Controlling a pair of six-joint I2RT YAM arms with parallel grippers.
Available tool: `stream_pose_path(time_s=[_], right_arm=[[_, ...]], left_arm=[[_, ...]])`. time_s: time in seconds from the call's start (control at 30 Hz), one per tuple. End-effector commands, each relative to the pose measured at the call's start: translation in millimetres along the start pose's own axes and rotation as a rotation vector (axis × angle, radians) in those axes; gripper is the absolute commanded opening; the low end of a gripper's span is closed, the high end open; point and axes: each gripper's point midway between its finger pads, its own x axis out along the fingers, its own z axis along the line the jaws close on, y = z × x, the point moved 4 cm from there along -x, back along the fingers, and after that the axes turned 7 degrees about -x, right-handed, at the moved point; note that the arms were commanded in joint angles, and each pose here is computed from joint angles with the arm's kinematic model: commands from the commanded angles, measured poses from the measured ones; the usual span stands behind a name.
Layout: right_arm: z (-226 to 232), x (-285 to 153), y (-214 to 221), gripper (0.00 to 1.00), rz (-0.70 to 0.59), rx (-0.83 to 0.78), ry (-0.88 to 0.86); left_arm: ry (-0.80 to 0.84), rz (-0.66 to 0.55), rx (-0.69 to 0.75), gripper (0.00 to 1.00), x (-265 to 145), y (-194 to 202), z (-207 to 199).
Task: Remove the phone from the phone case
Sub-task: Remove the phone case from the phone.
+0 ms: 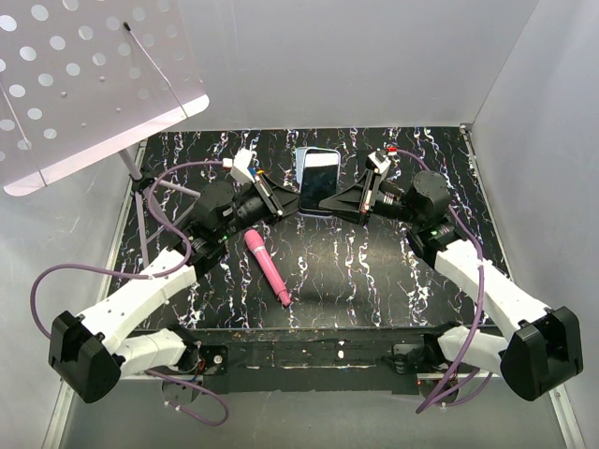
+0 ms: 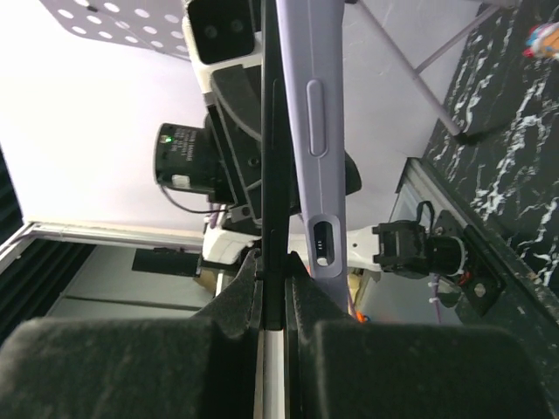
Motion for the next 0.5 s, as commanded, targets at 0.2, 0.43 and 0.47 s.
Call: stream_pose_path(time_s=[0.2,0.43,0.47], right_arm=[[-35.7,-23.9,48.0,0.01,0.150,-0.133,0.059],[-77.3,-53.3,40.1,0.01,0.063,-0.245,0.364],[-86.1,-61.6,35.9,0.01,0.042,-0.264,0.456]], left_arm=[[-0.514,-0.269,0.094,0.00,29.4,-53.0,82.7],[-0.586,-0.147,0.025,0.00,62.4,-32.3,151.1],[-0.619,-0.129,0.029,0.00,65.3,-29.6,162.6]])
